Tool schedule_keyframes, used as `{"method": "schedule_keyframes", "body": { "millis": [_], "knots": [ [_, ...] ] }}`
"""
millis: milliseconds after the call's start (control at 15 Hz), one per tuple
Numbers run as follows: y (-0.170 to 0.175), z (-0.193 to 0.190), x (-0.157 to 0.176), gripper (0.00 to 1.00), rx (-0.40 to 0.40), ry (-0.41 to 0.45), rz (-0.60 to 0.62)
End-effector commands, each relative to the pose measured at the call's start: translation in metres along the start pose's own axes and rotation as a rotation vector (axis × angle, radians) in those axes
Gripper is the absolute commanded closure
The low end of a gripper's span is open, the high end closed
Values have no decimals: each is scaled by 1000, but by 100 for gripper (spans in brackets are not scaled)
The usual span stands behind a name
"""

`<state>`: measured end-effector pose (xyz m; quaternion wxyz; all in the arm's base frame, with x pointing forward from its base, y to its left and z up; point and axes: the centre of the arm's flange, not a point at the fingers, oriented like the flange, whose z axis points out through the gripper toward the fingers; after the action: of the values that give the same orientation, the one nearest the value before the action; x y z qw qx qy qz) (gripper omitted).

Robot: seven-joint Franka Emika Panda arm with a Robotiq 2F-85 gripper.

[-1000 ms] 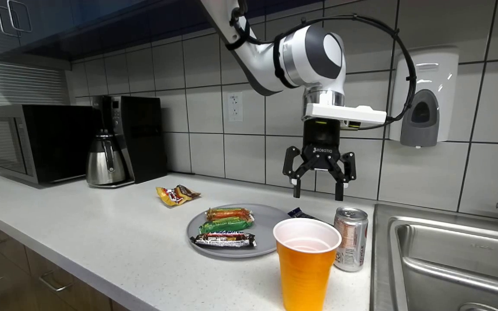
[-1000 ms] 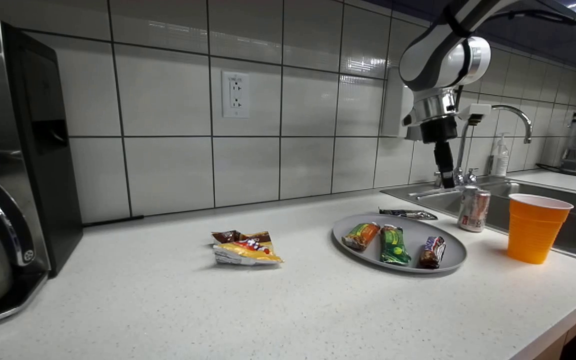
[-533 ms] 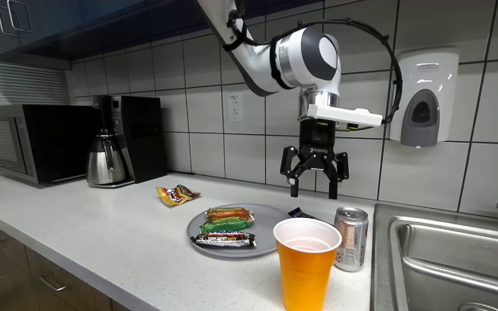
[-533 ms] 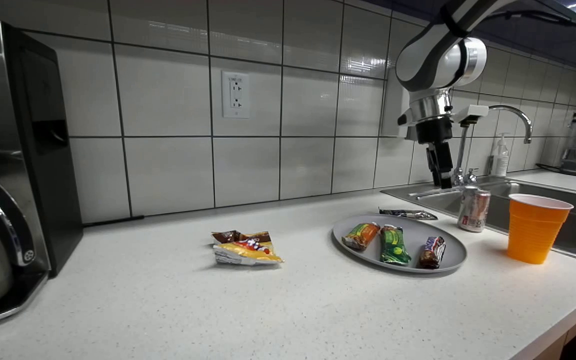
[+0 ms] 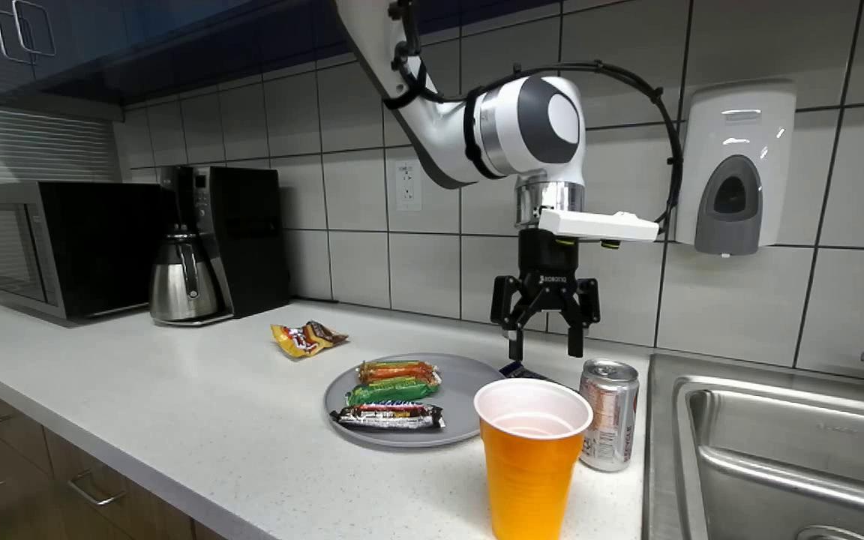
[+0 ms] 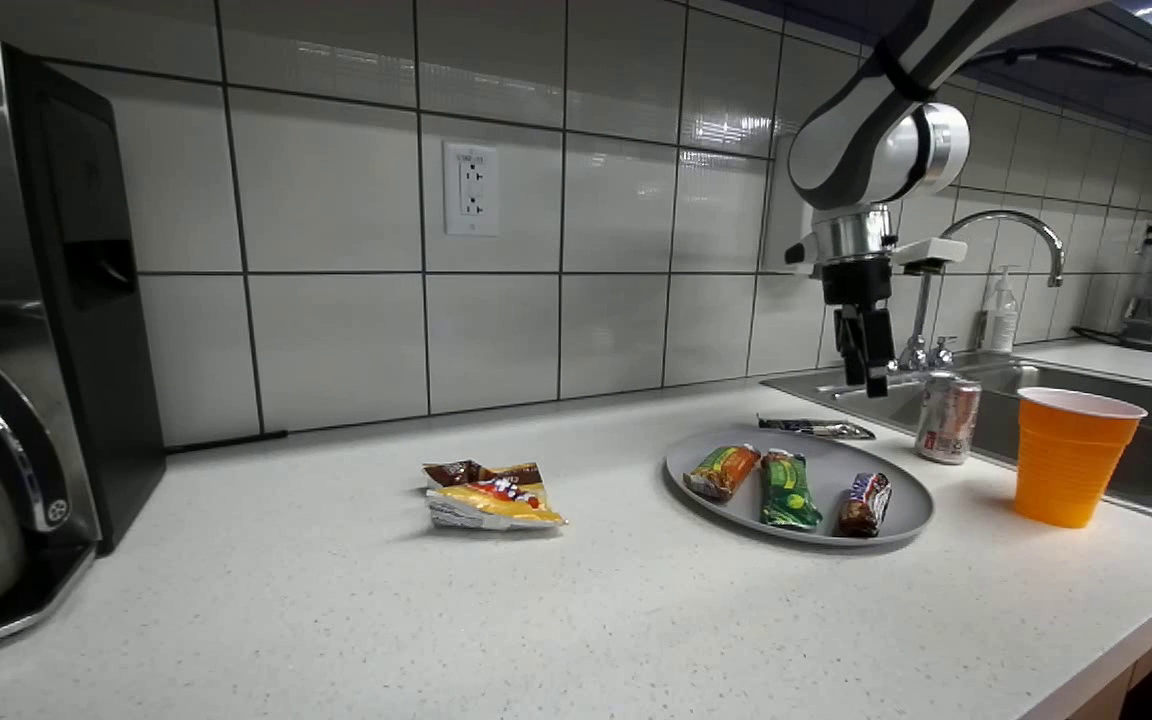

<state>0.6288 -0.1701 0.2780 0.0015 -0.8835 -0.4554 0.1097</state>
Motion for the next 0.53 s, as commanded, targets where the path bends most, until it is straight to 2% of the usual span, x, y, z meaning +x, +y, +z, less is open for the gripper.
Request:
{"method": "schedule_keyframes", "body": {
  "millis": [0, 467],
  "knots": [
    [2, 9, 3, 0, -47, 28, -59],
    [13, 12, 24, 0, -90, 58, -102]
  ]
}}
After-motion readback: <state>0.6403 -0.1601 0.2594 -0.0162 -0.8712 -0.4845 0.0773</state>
